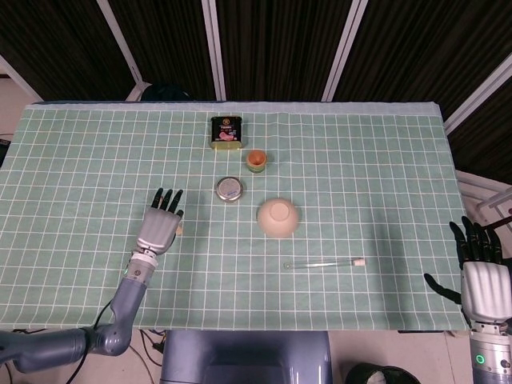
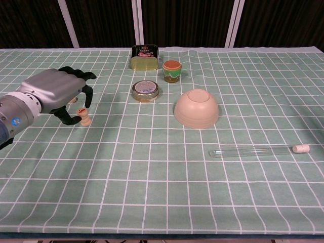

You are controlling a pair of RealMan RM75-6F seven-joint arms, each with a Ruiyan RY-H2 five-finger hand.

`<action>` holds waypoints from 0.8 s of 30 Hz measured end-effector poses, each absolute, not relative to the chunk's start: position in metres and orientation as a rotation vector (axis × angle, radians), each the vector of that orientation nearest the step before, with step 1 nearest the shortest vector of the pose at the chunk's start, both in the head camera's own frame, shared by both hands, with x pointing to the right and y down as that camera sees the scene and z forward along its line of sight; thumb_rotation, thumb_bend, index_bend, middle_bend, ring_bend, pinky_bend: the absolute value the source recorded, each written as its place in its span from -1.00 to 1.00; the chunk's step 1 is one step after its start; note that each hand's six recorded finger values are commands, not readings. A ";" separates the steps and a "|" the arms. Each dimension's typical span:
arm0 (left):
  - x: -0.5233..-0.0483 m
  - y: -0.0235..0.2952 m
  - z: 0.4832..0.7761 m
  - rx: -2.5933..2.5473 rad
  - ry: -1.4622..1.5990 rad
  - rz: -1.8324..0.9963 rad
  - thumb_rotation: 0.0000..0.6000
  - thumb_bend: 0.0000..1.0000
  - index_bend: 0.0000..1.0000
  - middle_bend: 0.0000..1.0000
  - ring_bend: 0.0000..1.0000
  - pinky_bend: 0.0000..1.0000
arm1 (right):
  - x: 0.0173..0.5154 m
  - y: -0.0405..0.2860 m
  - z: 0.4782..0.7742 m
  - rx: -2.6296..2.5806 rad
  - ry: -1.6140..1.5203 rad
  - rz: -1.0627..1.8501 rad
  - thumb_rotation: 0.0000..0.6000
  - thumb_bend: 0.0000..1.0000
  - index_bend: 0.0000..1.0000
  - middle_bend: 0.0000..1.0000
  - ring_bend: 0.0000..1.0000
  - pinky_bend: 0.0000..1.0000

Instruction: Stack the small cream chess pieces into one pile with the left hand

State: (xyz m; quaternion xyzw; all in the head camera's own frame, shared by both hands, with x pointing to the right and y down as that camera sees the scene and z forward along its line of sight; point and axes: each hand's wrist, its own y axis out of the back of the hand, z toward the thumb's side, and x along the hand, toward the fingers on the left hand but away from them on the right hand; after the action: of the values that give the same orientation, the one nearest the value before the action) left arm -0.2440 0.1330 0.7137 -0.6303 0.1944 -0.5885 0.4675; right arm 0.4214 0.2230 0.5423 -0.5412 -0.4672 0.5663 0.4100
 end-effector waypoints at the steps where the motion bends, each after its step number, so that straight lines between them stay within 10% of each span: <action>1: -0.246 0.132 0.712 -1.544 0.488 -1.444 1.00 -0.38 -0.15 -1.00 -1.00 -1.00 | 0.421 0.223 0.542 -1.363 -1.176 1.426 1.00 -0.53 -0.82 -0.97 -1.00 -1.00; 24: -0.303 0.081 0.722 -1.509 0.616 -1.566 1.00 -0.39 -0.24 -1.00 -1.00 -1.00 | 0.421 0.224 0.543 -1.357 -1.180 1.433 1.00 -0.53 -0.82 -0.97 -1.00 -1.00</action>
State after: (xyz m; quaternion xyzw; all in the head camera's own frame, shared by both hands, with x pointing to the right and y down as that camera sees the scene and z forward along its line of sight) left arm -0.3026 0.0814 0.7219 -0.6038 0.2465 -0.6266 0.4267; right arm 0.4210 0.2242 0.5426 -0.5387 -0.4684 0.5686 0.4088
